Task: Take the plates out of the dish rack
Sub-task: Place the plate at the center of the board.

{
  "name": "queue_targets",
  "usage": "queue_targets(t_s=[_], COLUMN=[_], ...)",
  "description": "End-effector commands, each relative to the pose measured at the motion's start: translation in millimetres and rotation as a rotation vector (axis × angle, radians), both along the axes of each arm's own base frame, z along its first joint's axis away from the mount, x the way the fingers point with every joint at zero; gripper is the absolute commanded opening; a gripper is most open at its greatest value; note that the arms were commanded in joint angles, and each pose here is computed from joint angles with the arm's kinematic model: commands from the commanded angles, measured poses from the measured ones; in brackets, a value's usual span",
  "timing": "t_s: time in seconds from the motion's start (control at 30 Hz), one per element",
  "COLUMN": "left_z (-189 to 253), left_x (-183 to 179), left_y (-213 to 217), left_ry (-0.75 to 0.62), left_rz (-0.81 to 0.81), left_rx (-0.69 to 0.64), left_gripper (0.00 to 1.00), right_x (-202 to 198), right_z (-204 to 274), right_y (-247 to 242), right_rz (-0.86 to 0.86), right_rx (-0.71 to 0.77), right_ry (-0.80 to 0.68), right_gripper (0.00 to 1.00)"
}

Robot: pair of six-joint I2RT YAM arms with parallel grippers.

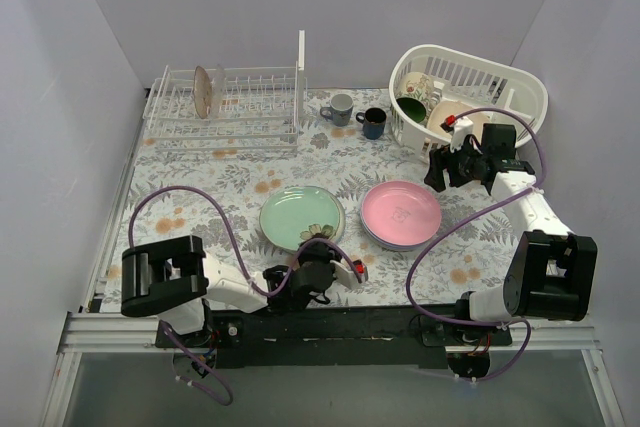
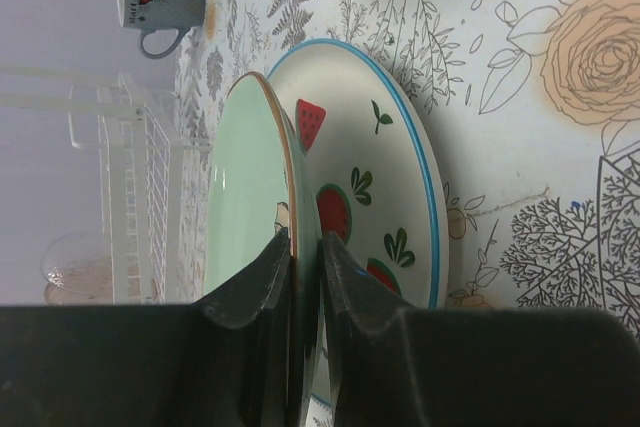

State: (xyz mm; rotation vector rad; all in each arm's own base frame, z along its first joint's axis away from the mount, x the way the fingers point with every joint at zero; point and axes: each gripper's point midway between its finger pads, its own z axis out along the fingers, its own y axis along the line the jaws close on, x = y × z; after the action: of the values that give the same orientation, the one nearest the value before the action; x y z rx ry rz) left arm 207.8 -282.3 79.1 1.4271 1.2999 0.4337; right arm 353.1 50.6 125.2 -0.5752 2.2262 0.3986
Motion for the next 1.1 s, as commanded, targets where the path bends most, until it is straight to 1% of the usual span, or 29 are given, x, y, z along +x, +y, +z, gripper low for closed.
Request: queue_targets(t_s=[0.0,0.23,0.57,0.77,1.07], left_z=[28,21,13,8,4], left_x=[7,8,5,2,-2], left_y=[-6,-8,-10,-10,-13], left_ry=[-0.087,-0.082,-0.049,-0.006,0.012], left_rz=[0.035,0.030,0.025,0.036,0.016], left_rx=[-0.088,-0.075,-0.063,-0.065,-0.061], left_gripper=[0.00,0.00,0.00,0.00,0.00], right_x=[5,5,5,5,5], right_z=[5,5,5,3,3], right_y=[0,0,0,0,-1], right_rz=[0.009,0.011,0.011,0.012,0.009], right_rx=[0.006,0.007,0.007,0.008,0.005], right_ry=[-0.034,-0.035,-0.035,-0.027,-0.029], right_gripper=[0.80,0.80,0.80,0.80,0.80])
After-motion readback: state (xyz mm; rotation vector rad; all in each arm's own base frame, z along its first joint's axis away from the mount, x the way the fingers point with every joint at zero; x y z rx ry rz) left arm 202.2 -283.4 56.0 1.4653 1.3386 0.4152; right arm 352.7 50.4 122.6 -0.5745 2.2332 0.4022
